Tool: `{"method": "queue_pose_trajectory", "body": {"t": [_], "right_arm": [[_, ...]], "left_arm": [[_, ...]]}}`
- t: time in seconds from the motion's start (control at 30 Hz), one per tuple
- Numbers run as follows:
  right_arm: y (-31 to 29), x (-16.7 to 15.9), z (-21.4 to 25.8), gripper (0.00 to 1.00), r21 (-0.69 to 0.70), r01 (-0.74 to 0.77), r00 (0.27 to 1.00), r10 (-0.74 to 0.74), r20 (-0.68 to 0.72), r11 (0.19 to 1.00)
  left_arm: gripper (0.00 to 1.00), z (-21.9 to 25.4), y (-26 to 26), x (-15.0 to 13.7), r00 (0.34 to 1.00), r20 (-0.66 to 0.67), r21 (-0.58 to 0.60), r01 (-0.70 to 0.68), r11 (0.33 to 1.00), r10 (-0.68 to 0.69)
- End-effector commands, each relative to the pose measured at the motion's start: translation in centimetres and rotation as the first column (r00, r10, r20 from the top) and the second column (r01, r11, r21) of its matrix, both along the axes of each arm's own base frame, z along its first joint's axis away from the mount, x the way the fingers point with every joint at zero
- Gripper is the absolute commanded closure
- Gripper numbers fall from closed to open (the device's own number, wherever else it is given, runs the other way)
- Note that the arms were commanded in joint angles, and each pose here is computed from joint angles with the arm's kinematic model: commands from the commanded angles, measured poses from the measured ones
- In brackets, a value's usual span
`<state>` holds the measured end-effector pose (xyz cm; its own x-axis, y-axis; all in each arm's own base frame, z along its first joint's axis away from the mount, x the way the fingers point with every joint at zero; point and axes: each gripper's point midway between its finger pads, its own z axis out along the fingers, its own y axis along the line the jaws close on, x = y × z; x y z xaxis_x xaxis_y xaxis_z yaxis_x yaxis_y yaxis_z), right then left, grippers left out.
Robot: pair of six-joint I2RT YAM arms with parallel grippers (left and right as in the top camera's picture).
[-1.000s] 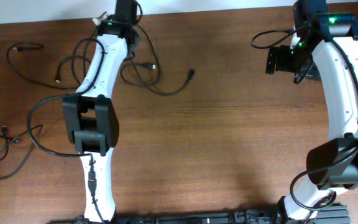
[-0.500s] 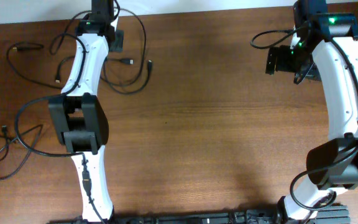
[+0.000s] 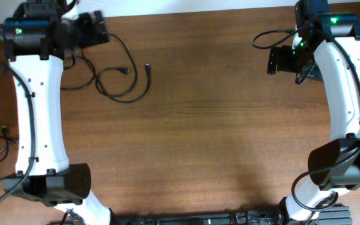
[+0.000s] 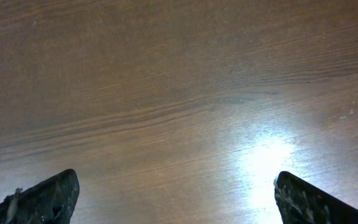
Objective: Untangle cables
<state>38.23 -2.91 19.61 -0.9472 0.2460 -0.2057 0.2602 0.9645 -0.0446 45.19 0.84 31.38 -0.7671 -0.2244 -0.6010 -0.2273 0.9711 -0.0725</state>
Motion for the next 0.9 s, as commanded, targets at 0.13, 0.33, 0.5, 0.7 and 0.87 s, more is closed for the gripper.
{"method": "queue_pose_trajectory", "body": {"t": [0.13,0.33,0.5,0.7,0.87], "right_arm": [[0.1,0.0,1.0,0.01,0.000,0.009,0.999,-0.009,0.031,1.000],[0.1,0.0,1.0,0.01,0.000,0.009,0.999,-0.009,0.031,1.000],[0.1,0.0,1.0,0.01,0.000,0.009,0.999,-0.009,0.031,1.000],[0.1,0.0,1.0,0.01,0.000,0.009,0.999,-0.009,0.031,1.000],[0.1,0.0,1.0,0.01,0.000,0.009,0.999,-0.009,0.031,1.000]], "left_arm": [[0.36,-18.1,12.4,-0.8,0.607,-0.095,-0.143,-0.793,0.592,0.789],[0.37,-26.9,14.2,-1.5,0.531,-0.133,-0.123,-0.846,0.518,0.837],[0.39,-32.1,14.6,0.1,0.530,-0.136,-0.114,-0.848,0.518,0.837],[0.91,-36.0,16.2,-0.6,0.675,-0.130,0.138,-0.713,0.687,0.726],[1.00,-31.5,24.9,-2.7,0.570,0.003,0.336,-0.774,0.536,0.821]]}}
